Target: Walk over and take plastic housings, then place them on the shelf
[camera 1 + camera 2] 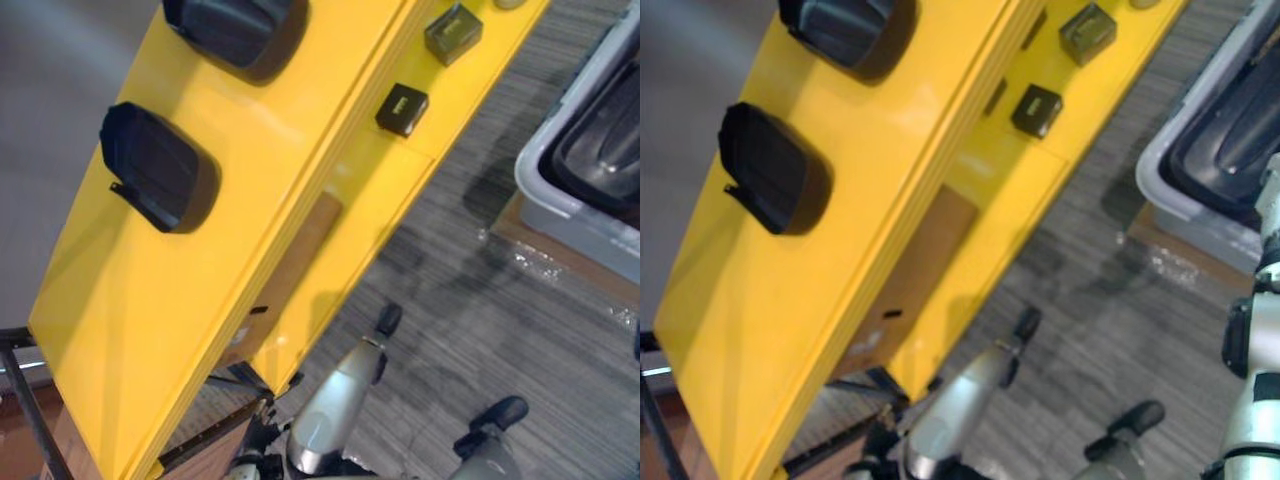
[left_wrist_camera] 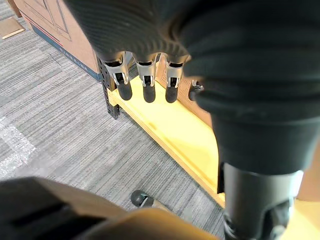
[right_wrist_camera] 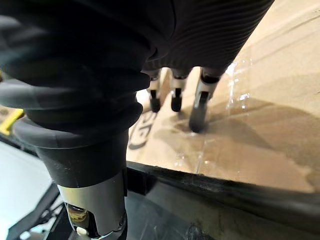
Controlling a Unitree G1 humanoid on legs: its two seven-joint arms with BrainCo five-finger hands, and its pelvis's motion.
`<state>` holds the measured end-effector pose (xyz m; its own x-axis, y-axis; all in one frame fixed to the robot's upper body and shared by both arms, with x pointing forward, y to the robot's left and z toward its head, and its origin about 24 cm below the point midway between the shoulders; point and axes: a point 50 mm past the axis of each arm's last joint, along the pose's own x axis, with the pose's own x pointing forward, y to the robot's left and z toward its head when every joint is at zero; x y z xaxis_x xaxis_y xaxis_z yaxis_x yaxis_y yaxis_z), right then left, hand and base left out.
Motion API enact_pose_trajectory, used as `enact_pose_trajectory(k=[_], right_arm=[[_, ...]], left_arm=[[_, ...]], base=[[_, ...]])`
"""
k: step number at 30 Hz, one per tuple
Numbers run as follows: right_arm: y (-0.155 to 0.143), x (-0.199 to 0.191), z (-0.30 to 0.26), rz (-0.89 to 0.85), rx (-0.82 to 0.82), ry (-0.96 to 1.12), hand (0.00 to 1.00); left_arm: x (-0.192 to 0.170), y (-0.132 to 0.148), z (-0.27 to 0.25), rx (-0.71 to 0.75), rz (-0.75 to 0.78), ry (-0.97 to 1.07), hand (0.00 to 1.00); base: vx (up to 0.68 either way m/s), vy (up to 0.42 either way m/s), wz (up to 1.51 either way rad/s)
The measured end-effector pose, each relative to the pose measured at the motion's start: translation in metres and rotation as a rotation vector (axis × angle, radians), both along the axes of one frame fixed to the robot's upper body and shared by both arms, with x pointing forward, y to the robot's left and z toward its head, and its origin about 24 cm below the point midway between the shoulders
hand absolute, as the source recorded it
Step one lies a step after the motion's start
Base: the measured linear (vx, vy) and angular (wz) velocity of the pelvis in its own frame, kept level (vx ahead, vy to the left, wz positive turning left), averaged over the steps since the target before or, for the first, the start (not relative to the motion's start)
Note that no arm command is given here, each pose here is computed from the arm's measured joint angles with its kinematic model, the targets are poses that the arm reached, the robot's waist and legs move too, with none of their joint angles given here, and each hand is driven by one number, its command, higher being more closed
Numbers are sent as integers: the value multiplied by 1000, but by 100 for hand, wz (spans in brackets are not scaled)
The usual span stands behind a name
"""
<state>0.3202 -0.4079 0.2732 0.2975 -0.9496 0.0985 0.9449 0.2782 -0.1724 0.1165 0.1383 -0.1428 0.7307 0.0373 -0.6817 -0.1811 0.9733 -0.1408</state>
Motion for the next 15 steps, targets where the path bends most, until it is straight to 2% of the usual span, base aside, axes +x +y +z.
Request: enact_pose_trajectory(k=[1,15], right_arm=[[-2,-2,1,-11,-6,19,100],[-19,-20,9,-80,-90,146,100]], left_arm=[[0,0,0,-1,-1,0,0],[0,-1,0,-59,21,-10,0]], base=[[-28,10,7],[-37,11,1]])
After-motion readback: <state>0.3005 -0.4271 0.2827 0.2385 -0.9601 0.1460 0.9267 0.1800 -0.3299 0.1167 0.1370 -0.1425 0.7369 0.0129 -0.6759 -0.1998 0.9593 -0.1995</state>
